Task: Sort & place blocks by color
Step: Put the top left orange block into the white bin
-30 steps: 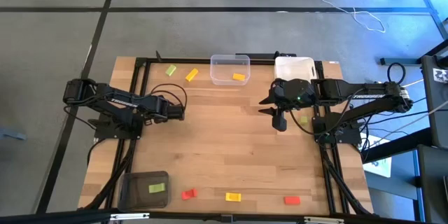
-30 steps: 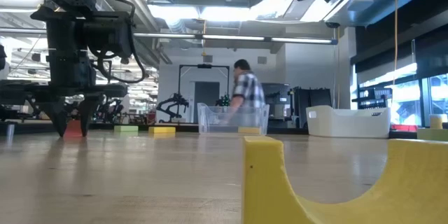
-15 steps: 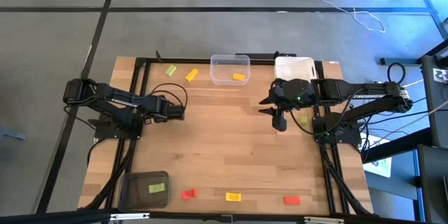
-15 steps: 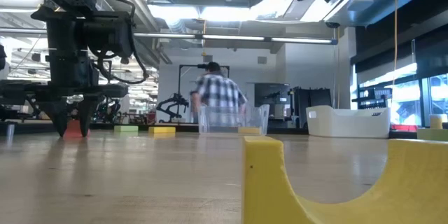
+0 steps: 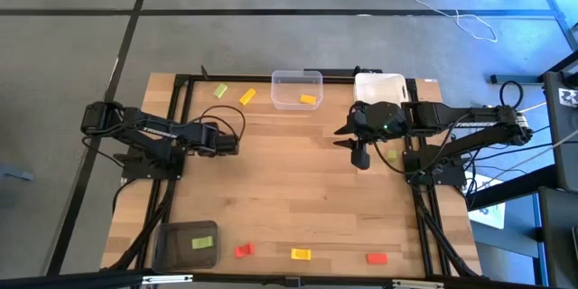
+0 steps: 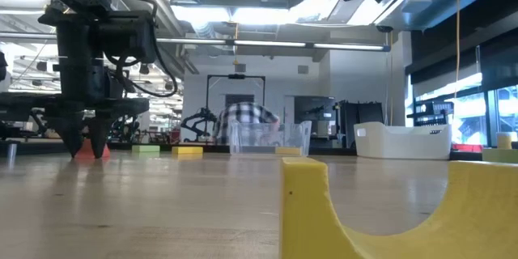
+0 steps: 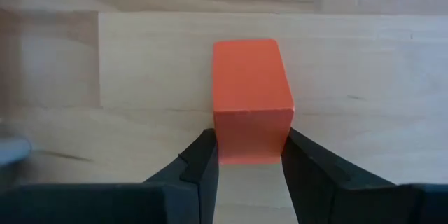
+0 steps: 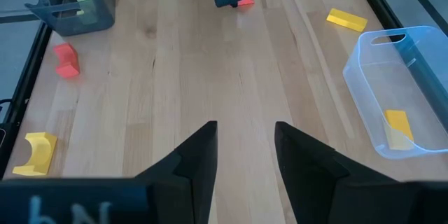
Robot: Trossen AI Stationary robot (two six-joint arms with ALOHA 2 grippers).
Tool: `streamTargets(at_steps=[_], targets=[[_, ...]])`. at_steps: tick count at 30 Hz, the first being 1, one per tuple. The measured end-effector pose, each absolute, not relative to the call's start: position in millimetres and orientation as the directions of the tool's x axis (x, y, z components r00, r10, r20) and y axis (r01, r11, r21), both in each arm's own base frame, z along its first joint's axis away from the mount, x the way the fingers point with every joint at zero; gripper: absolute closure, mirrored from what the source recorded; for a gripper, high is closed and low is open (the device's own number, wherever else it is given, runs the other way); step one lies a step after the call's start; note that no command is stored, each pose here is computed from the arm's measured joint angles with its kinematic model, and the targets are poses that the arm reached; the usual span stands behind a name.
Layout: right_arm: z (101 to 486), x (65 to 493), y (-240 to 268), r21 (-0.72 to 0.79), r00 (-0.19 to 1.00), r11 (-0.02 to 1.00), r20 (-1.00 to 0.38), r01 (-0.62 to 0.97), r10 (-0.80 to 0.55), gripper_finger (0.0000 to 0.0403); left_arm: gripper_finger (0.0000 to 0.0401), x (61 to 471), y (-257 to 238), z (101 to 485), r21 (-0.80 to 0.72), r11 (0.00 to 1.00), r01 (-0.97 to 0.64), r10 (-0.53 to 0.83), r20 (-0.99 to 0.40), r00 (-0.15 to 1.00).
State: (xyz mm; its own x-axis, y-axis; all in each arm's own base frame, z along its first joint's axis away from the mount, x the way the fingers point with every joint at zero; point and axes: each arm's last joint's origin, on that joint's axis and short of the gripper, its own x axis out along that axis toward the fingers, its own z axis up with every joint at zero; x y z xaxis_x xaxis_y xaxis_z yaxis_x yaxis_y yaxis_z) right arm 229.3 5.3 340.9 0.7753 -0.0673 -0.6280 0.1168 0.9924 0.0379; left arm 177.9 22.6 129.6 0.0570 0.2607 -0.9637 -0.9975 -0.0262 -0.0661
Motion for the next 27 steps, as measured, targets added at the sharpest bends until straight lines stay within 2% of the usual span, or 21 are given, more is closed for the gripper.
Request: streamTargets(at_steps=[4, 13, 19, 27], targets=[[340.9, 229.3, 5.3, 0.039, 0.775, 0.992, -0.628, 0.117, -0.067, 0.026, 0.0276, 185.1, 23.1, 136.3, -0.063, 0.098, -0.993, 0.25, -0.964, 0.086], [340.9, 229.3, 5.3, 0.039, 0.775, 0.992, -0.628, 0.118, -0.067, 0.026, 0.0276, 216.4, 24.1, 172.0, -0.132, 0.421, -0.897, 0.219, -0.945, 0.242], [340.9, 229.3, 5.3, 0.039, 0.775, 0.992, -0.628, 0.118, -0.067, 0.026, 0.0276, 236.5, 23.5, 202.9, -0.178, 0.651, -0.738, 0.154, -0.921, 0.358], [340.9, 229.3, 5.4, 0.038, 0.775, 0.993, -0.628, 0.116, -0.067, 0.026, 0.0276, 259.4, 18.5, 252.1, -0.248, 0.855, -0.455, 0.03, -0.853, 0.522]])
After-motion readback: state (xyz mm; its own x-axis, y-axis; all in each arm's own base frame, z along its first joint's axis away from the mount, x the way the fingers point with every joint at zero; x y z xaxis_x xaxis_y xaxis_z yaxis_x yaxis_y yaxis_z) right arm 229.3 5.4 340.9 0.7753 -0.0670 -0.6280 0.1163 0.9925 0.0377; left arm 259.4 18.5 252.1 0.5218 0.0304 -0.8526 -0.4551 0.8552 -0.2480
